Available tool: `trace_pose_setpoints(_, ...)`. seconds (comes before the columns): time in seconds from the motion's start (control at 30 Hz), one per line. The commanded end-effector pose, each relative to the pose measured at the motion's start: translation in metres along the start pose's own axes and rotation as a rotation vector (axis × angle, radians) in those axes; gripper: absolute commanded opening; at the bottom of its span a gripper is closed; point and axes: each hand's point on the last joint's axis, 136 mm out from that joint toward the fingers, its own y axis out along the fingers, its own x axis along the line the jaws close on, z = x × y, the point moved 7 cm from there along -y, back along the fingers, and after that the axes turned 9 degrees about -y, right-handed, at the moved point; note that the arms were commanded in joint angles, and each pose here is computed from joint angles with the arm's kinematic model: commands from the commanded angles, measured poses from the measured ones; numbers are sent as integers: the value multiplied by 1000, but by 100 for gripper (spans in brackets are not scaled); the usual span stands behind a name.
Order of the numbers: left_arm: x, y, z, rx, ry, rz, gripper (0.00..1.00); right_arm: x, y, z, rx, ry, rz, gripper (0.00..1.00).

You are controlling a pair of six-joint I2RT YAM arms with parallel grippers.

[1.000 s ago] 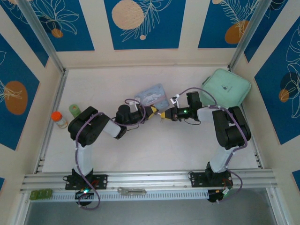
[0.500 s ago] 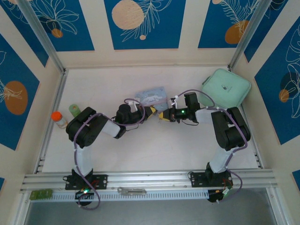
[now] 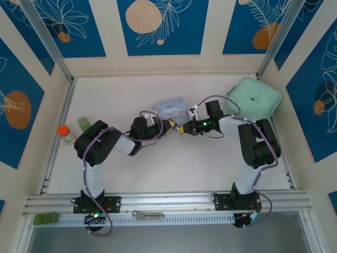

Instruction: Unlock the padlock with the key

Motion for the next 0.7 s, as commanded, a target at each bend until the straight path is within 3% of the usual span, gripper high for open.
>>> trace_pose_setpoints(0.0,-29,13,55,331,47,117,0,16,3,-28,-66,-225,-3,0)
trace_pose_setpoints(0.3,-40,16,55,348,66,130,0,24,14,-27,-57,-272,49,0)
trace_pose_setpoints(0.67,-40,11,68,412,96,108,0,22,-1,-49,-83,-263,55,0)
